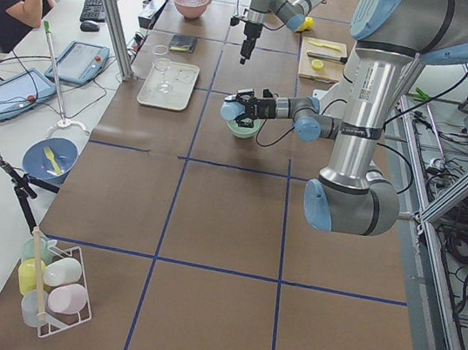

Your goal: Pour ice into bowl

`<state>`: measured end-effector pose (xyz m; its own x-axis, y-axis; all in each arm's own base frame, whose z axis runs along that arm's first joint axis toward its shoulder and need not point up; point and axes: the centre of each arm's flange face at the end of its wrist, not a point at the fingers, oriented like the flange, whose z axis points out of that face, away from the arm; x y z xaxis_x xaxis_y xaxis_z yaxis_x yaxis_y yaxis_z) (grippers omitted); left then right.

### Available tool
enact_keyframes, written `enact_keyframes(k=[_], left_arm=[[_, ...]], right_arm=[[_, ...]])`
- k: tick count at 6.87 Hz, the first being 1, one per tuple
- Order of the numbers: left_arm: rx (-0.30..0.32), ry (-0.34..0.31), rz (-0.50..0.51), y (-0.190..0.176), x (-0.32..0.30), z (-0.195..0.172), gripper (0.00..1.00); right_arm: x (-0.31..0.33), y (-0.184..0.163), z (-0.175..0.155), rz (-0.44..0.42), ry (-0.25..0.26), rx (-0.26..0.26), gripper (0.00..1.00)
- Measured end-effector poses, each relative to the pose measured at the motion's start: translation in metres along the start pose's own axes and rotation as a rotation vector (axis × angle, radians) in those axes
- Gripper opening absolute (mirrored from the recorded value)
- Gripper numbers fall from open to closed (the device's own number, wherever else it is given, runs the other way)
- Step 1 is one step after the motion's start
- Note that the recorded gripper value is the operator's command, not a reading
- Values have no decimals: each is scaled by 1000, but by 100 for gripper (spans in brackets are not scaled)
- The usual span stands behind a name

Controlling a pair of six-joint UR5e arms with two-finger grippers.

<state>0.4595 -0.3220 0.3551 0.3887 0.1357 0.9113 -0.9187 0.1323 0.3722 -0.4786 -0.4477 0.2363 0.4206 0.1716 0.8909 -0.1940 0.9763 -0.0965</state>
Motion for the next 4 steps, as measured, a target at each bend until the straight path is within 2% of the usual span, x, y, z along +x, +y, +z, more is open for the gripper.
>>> enact_keyframes(k=[4], left_arm=[[-2, -5, 35, 5, 6, 0, 0]], right_arm=[[-1, 1, 1, 0, -1, 0, 100]])
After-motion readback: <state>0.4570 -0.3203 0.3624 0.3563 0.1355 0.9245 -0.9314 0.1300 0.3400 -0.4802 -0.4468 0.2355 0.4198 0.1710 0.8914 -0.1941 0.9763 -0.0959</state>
